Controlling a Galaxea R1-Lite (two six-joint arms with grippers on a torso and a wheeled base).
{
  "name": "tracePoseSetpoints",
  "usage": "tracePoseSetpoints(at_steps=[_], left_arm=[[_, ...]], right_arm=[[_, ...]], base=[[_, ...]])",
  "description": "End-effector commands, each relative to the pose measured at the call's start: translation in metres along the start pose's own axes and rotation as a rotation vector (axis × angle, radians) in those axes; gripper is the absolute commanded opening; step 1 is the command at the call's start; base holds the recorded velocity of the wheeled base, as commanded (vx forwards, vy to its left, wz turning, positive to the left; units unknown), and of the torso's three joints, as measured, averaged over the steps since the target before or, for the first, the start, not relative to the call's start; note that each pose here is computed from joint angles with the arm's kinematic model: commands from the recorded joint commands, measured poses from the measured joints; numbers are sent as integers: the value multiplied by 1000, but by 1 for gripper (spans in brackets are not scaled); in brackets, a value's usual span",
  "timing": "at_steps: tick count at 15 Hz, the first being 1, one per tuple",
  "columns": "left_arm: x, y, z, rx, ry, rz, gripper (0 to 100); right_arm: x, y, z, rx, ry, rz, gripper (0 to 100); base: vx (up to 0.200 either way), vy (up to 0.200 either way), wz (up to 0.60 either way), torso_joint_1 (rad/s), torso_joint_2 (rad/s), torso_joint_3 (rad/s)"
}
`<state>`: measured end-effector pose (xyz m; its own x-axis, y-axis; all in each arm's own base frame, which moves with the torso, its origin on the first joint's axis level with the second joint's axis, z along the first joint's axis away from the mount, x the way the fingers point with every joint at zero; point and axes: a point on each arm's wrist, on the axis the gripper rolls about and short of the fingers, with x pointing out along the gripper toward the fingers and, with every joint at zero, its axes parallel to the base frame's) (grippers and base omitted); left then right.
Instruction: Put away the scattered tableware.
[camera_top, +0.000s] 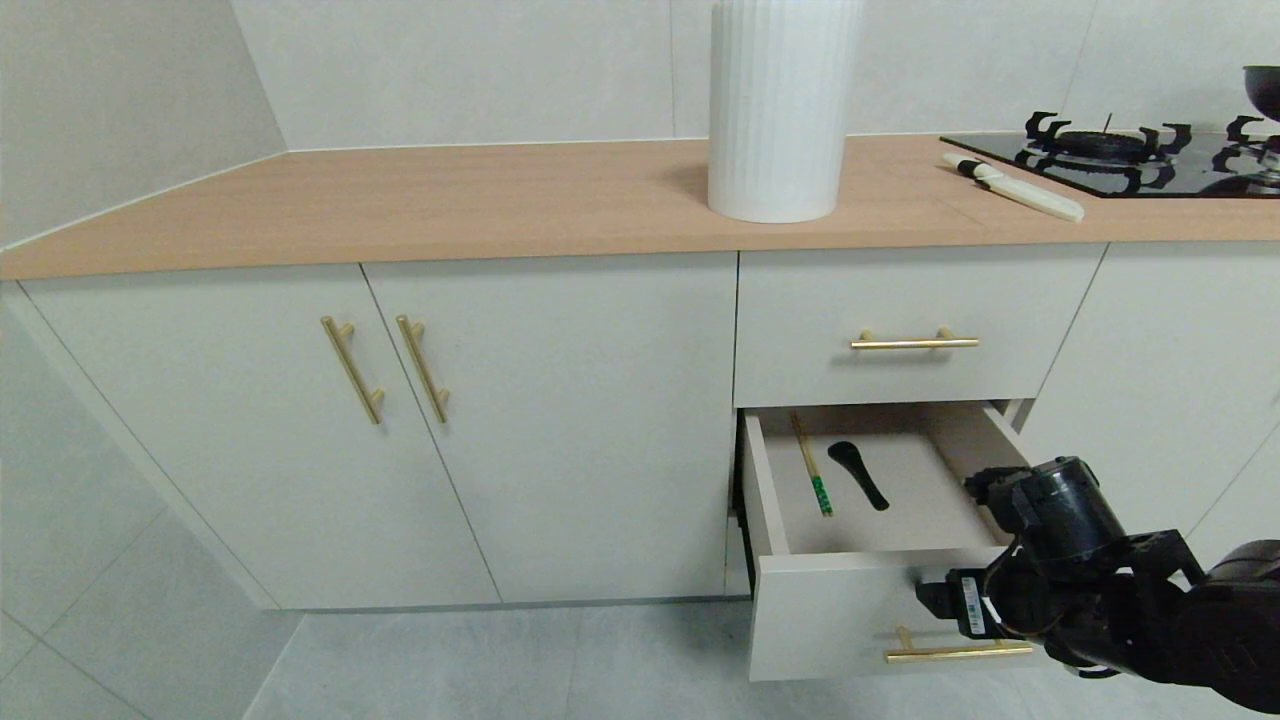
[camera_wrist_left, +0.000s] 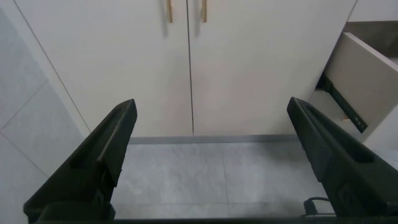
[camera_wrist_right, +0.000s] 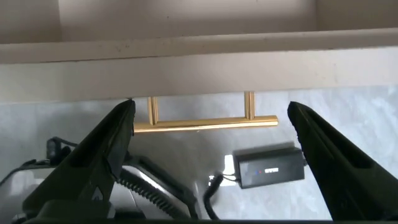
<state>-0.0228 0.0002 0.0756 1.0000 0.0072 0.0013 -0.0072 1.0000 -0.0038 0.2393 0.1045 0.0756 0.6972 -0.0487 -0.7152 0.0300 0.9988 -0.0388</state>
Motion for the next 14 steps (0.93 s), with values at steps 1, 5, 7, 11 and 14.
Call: tracePoseSetpoints(at_steps=[1, 5, 7, 11, 14], left_arm=[[0, 0, 0, -1, 1, 0, 100], [0, 0, 0, -1, 1, 0, 100], [0, 0, 0, -1, 1, 0, 100], [0, 0, 0, -1, 1, 0, 100], [0, 0, 0, -1, 1, 0, 100]], right_arm=[[2, 1, 3, -5, -8, 4, 100], [19, 9, 26, -73, -46, 20, 100], [25, 14, 34, -77, -61, 24, 100], [40, 21, 38, -82, -56, 22, 100], [57, 17, 36, -55, -65, 3, 100]], base=[[0, 0, 0, 0, 0, 0], [0, 0, 0, 0, 0, 0], [0, 0, 0, 0, 0, 0], [0, 0, 0, 0, 0, 0], [0, 0, 0, 0, 0, 0]])
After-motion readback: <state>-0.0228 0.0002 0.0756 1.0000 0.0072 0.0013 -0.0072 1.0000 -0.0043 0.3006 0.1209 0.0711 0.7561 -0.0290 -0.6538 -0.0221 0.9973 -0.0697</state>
